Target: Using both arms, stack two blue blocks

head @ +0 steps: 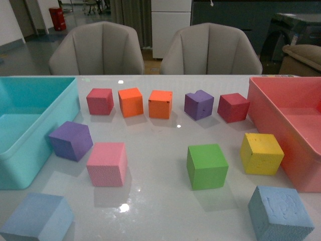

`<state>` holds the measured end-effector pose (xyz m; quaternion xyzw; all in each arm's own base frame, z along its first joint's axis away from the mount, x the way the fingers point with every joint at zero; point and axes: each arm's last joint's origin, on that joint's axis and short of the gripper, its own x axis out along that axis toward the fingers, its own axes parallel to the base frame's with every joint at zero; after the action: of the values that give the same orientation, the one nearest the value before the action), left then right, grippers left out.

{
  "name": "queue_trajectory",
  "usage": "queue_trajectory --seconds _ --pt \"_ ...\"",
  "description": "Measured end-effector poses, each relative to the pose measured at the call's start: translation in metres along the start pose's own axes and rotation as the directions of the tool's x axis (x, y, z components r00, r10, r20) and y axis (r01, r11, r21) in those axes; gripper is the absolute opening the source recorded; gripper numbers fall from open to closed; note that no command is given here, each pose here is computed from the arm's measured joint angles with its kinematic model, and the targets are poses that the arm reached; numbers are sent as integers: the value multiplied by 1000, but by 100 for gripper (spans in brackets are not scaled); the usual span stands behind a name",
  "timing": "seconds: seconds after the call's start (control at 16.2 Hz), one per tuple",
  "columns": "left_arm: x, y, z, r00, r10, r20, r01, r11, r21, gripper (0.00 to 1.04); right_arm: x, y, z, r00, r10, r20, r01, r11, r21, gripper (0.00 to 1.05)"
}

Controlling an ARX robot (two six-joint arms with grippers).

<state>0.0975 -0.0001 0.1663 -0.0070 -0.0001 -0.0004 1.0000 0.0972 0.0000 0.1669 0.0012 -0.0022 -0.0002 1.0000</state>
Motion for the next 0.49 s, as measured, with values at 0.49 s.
queue_trajectory --seconds 0.49 --pt "0 0 0 1000 1 0 -1 1000 0 98 34 -13 38 936 -350 -43 351 937 -1 98"
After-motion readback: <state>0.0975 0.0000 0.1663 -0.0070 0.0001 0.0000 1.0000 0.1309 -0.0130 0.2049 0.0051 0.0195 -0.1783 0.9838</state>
